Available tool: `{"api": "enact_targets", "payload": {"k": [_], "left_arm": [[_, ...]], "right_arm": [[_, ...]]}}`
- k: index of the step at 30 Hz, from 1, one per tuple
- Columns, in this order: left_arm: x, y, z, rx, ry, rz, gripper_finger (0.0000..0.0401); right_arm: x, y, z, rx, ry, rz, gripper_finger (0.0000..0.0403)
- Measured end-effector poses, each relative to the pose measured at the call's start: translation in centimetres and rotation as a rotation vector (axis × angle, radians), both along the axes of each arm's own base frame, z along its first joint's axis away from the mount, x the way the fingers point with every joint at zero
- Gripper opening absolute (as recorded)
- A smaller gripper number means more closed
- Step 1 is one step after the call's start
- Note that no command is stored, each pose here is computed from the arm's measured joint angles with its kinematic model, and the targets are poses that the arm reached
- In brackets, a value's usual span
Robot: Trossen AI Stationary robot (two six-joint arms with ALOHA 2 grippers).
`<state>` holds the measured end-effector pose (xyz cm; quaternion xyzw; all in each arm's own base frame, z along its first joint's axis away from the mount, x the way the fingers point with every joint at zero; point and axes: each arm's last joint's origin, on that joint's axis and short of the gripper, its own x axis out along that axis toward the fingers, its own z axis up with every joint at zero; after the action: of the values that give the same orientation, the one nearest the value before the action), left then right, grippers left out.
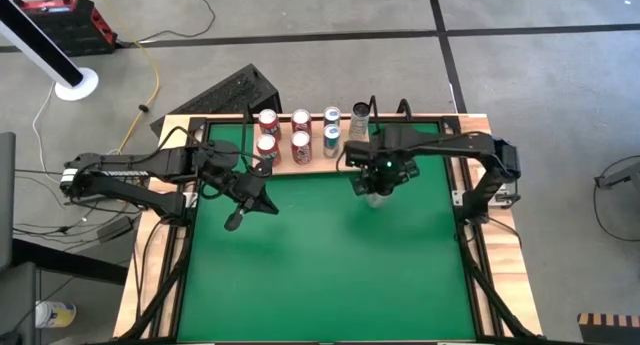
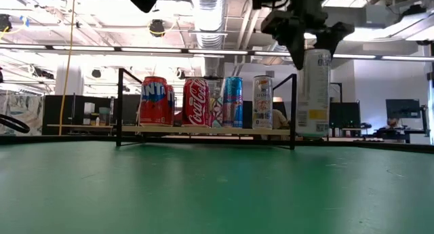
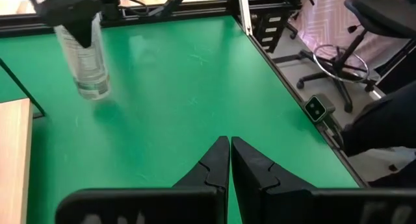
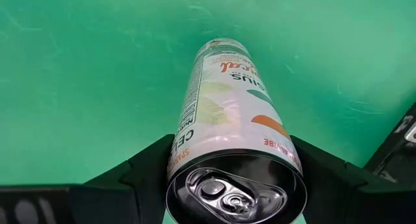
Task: Place canned beverage on shelf
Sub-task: Put the white and yellow soda can, aligned with the other blue soda can on the shelf
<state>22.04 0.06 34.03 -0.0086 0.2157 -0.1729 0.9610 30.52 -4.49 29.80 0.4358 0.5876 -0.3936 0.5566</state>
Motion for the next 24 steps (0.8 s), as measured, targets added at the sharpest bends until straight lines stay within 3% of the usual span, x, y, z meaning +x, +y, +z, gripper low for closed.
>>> {"api": "enact_targets", "payload": {"k": [10,18,24], "left_arm": [[-0.1,0.0,-0.1,0.029,0.005,-0.01,0.0],[-0.1,0.0,-0.1,-0.013,0.02,0.019,0.0],[0.0,0.3,-0.1,0.003,0.021,0.108,0.0]], "right_arm": [[1.4,-2.0,-2.1,-0.012,0.023,0.018,0.0283],[2.3,-2.6,-2.9,-0.019,-0.011,0.118,0.0283],[2.3,-2.7,-2.8,-0.026,-0.03,0.19,0.0288]]}}
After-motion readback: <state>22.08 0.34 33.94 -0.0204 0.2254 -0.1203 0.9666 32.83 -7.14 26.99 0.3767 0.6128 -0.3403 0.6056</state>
